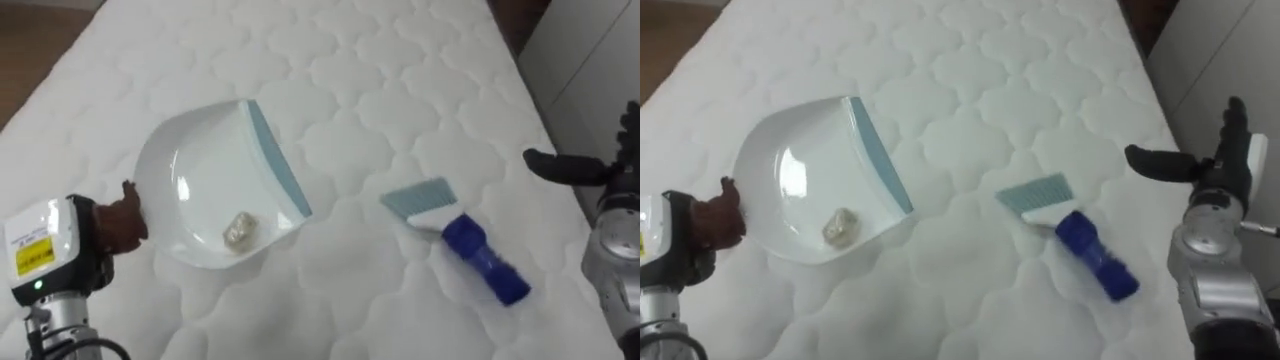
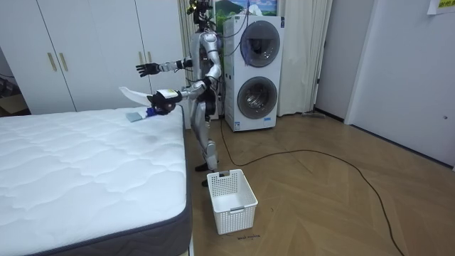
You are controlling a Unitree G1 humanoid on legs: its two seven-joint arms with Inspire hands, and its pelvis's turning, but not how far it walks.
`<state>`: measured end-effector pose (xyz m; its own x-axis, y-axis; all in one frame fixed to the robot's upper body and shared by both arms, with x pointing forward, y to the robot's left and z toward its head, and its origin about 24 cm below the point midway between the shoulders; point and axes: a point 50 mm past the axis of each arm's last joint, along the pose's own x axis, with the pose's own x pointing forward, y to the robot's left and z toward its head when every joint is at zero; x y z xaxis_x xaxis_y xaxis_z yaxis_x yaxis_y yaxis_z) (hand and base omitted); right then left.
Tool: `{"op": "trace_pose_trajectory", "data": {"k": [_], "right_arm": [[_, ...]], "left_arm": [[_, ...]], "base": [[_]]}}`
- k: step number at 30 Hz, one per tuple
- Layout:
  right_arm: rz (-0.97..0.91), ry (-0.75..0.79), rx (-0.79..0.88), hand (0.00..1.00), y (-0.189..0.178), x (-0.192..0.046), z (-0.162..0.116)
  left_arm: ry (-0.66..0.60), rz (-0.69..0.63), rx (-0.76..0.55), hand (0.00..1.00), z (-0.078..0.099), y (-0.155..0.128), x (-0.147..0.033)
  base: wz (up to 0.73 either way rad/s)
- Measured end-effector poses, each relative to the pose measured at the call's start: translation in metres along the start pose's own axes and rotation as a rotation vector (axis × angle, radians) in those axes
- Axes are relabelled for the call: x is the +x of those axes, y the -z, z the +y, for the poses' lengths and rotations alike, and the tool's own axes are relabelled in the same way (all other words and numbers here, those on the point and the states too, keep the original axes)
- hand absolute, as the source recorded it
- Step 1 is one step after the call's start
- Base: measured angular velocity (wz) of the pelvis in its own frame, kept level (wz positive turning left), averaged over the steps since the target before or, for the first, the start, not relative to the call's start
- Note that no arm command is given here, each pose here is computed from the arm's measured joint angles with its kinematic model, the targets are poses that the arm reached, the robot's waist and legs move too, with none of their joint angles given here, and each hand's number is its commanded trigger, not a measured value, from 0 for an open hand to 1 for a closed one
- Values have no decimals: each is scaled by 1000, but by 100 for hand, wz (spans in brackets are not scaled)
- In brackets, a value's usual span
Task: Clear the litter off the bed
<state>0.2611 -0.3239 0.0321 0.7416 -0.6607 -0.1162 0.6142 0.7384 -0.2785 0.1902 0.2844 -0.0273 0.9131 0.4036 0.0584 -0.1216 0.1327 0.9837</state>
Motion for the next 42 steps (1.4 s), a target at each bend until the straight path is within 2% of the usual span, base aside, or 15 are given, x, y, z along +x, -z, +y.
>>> {"op": "trace_pose_trajectory", "data": {"k": [10, 16, 21, 29, 35, 42], "right_arm": [[-52, 57, 23, 0, -9, -6, -6], [-99, 62, -15, 0, -14, -8, -6], [-139, 131, 2, 0, -16, -15, -15], [-218, 135, 9, 0, -32, -18, -13], [-253, 96, 32, 0, -43, -19, -4], [-263, -14, -24, 0, -40, -29, 30]], "left_arm": [[12, 65, -101, 100, 1, 3, 1], [27, 103, -129, 100, 0, 6, -8], [6, 81, -148, 100, 4, 2, -5], [4, 89, -165, 100, 3, 0, -4], [8, 104, -191, 100, 1, -2, -6], [-23, 118, -201, 100, 5, 1, -3]], "base": [[64], [41], [125], [75], [37], [-8]]}}
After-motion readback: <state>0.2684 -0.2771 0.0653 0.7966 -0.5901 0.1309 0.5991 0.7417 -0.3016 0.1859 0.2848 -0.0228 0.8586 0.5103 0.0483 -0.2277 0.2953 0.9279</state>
